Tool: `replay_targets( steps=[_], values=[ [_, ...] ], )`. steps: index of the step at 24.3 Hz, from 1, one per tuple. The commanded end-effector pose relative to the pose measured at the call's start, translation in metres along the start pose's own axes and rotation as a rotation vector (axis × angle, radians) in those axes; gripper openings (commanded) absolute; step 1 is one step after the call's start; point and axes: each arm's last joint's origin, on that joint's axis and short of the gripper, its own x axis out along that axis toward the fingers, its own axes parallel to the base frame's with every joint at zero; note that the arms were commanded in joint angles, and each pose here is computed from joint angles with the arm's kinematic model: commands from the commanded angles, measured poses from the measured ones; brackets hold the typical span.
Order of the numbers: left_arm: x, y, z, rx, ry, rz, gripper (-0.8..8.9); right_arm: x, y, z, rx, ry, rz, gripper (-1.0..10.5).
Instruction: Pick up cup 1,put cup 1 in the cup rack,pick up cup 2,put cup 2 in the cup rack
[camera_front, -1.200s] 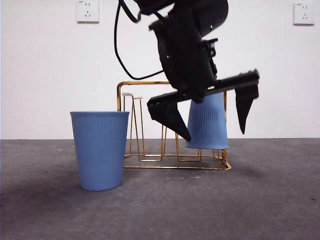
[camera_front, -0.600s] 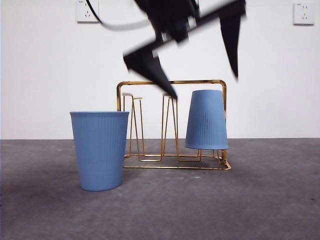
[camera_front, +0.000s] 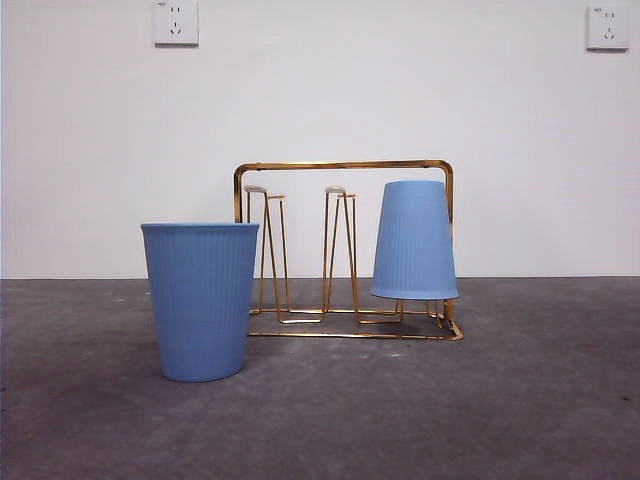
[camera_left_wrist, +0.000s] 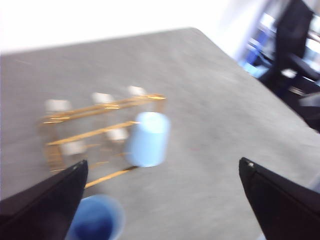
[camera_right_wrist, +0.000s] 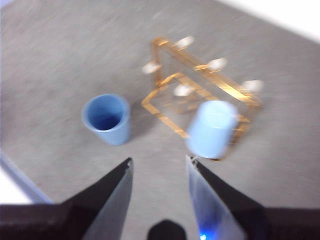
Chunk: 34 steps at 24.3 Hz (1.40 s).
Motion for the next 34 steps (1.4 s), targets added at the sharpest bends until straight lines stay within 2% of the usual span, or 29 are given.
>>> replay_targets(
  steps=[1,4,6,8,10,15,20,34],
  values=[
    [-0.031,0.013,-0.008,0.048,-0.029,0.096,5.02,0.037,0.002,0.012,0.012,0.048,0.067,1.9],
    [-0.058,0.027,-0.019,0.062,-0.018,0.192,5.02,0.08,0.005,0.023,0.016,0.099,0.128,2.0],
    [-0.071,0.033,-0.025,0.066,-0.017,0.231,5.02,0.105,0.006,0.026,0.027,0.132,0.16,2.8],
    [-0.084,0.04,-0.03,0.066,-0.033,0.273,5.02,0.133,0.008,0.028,0.044,0.167,0.189,4.0],
    [-0.094,0.045,-0.034,0.062,-0.051,0.3,5.02,0.158,0.009,0.028,0.056,0.204,0.209,4.5],
    [-0.115,0.054,-0.044,0.051,-0.075,0.335,5.02,0.216,0.011,0.021,0.095,0.301,0.246,4.5],
    [-0.125,0.06,-0.049,0.044,-0.097,0.357,5.02,0.261,0.015,0.009,0.123,0.38,0.246,4.5],
    [-0.127,0.06,-0.049,0.042,-0.1,0.355,5.02,0.337,0.028,-0.021,0.162,0.489,0.238,4.4]
  ],
)
